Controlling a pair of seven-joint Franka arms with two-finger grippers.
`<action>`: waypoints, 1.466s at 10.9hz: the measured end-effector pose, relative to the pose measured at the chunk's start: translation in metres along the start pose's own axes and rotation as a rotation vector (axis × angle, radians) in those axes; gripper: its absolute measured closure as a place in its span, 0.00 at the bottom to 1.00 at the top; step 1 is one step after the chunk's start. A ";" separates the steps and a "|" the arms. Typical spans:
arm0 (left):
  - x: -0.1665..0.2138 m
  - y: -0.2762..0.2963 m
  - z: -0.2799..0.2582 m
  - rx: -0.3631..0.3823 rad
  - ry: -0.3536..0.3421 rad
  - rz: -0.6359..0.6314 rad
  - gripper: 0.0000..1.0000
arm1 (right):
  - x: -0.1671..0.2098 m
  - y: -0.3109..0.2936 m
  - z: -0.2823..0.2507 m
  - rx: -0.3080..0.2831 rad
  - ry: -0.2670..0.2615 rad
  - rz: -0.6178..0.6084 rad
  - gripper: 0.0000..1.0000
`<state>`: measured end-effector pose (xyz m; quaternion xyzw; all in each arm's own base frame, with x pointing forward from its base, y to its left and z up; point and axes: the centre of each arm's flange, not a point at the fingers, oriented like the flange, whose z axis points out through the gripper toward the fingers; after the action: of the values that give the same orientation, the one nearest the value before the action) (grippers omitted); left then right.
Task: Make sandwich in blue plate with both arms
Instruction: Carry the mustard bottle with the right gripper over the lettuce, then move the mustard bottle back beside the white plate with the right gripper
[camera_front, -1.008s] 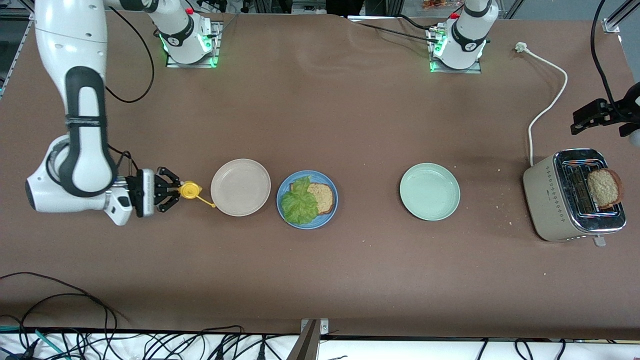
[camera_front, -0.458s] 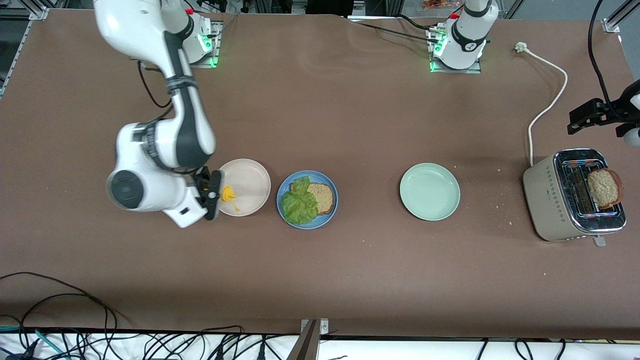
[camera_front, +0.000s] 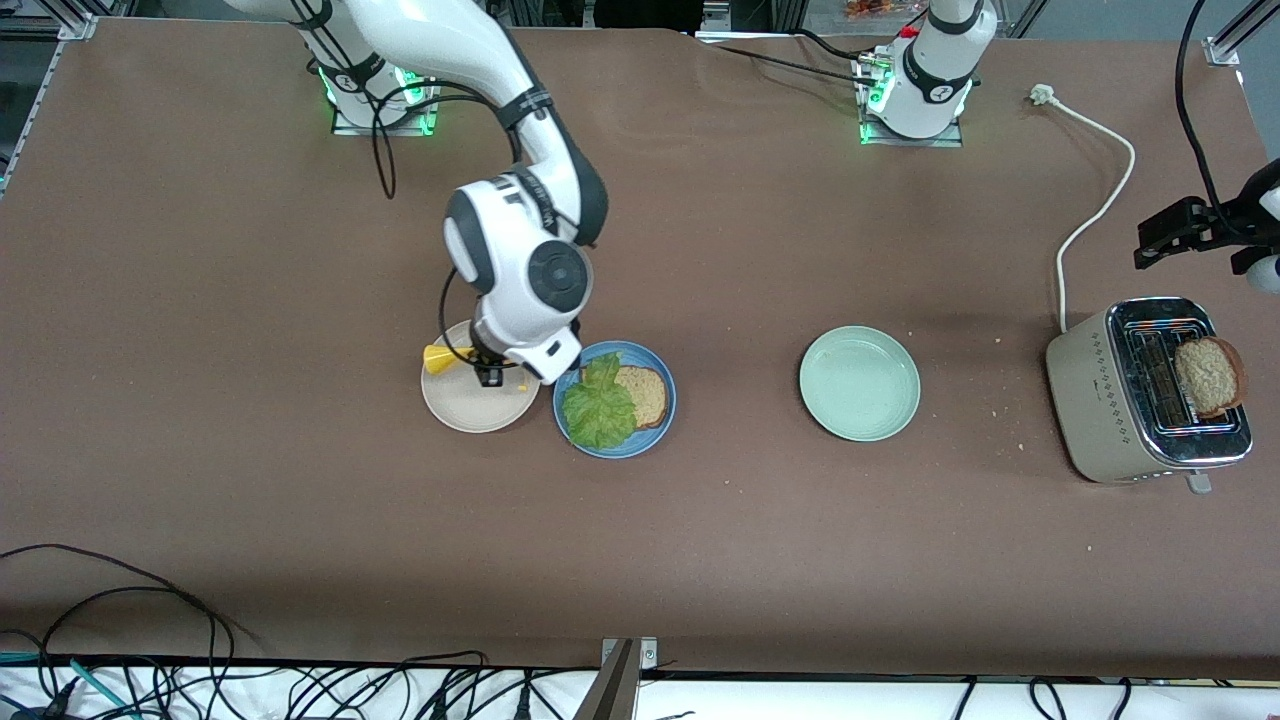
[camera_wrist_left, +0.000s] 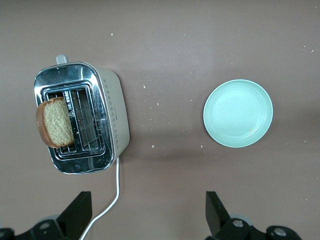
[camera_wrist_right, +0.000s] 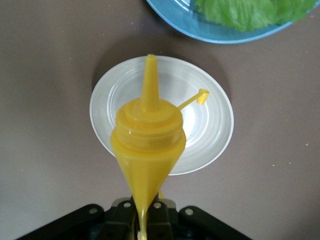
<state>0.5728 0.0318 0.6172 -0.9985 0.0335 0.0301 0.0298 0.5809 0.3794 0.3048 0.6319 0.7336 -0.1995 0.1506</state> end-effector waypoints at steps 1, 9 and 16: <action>0.000 0.000 0.000 0.000 0.000 0.000 0.00 | 0.012 -0.002 0.003 -0.012 -0.029 0.002 0.95; -0.001 -0.017 0.002 0.000 0.000 -0.030 0.00 | -0.026 0.017 -0.004 0.044 0.061 0.075 0.95; 0.038 -0.104 0.106 -0.002 -0.098 -0.166 0.00 | -0.229 0.050 0.065 0.277 0.694 -0.127 0.95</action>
<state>0.6118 0.1395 0.5156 -0.9952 -0.0508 0.0763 0.0329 0.6635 0.1553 0.3511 0.6296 0.7447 -0.0800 -0.2065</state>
